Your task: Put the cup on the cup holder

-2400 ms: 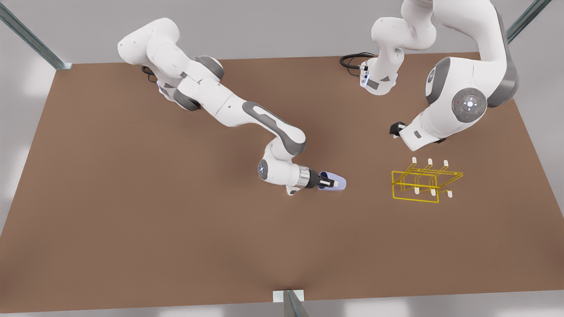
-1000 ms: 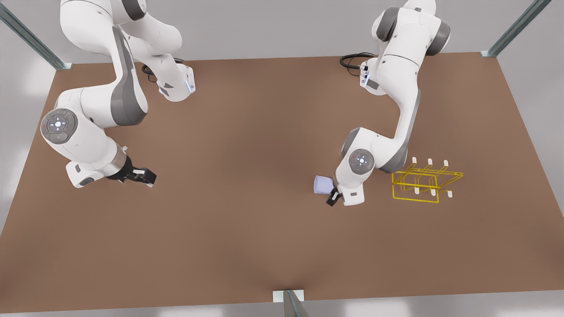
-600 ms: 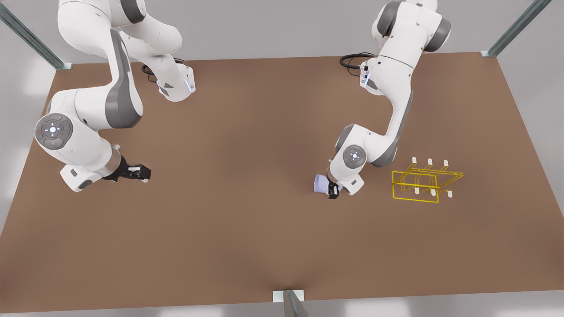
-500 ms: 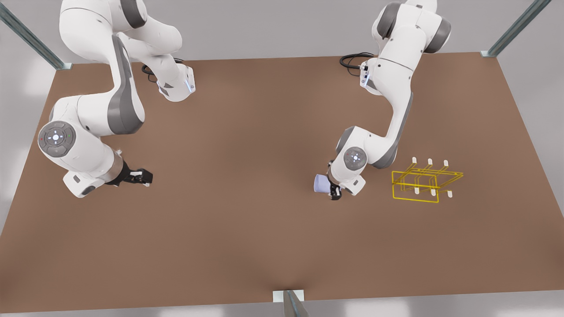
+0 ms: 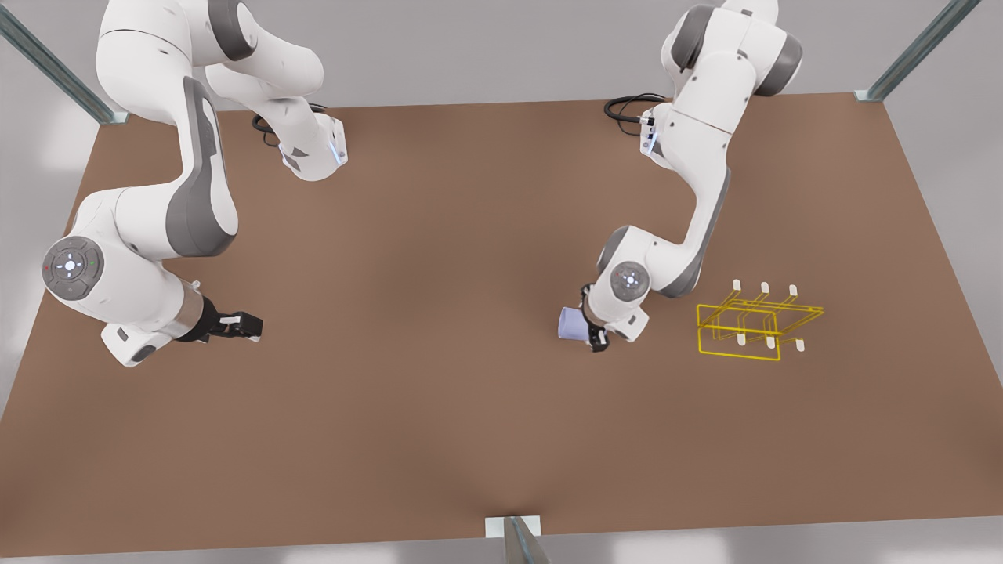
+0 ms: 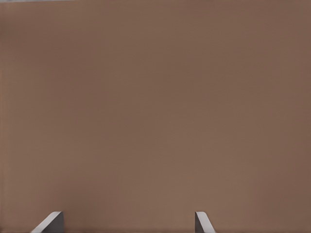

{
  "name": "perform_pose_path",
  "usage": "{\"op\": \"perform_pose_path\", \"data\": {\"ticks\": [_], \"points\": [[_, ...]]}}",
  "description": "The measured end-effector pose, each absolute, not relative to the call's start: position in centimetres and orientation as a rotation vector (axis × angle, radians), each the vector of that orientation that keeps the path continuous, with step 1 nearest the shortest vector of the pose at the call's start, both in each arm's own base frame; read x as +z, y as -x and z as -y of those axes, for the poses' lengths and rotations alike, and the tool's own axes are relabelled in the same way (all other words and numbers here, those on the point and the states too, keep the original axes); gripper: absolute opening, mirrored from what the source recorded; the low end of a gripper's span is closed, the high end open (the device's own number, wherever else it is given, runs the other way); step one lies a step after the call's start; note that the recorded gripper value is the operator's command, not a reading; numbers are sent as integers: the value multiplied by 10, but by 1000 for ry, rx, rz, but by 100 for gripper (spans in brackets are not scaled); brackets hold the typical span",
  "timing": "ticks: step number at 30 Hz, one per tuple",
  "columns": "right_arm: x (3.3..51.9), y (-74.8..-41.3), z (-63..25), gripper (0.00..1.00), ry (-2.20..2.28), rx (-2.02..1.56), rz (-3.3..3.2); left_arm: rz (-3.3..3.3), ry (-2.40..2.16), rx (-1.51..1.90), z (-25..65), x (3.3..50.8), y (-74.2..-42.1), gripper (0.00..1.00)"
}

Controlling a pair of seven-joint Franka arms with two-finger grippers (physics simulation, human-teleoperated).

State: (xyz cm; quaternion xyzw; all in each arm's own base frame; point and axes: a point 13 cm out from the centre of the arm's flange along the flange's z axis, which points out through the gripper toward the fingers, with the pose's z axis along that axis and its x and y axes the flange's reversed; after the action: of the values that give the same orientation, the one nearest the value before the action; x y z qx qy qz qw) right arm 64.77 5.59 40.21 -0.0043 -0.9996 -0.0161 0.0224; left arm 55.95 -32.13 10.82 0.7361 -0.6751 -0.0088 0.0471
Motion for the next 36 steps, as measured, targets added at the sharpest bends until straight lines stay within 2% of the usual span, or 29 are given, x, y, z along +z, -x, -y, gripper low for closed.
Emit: {"op": "perform_pose_path", "data": {"ticks": [18, 29, 30, 31, 32, 36], "points": [[398, -650, -59, 100, -40, -61, 3094, 2311, -1939, -45, 308, 75, -545, 100], [397, -651, -55, 100, -51, -61, 3093, 2388, -1810, -43, 319, 36, -533, 100], [397, -651, -55, 100, -52, -61, 3093, 2394, -1804, -36, 320, 37, -534, 87], [397, -651, -55, 100, -52, -61, 3093, 2401, -1799, -28, 321, 39, -535, 64], [397, -651, -55, 100, -53, -62, 3093, 2408, -1795, -16, 322, 43, -537, 59], [396, -651, -54, 100, -55, -63, 3090, 2419, -1802, 49, 322, 73, -552, 62]]}}
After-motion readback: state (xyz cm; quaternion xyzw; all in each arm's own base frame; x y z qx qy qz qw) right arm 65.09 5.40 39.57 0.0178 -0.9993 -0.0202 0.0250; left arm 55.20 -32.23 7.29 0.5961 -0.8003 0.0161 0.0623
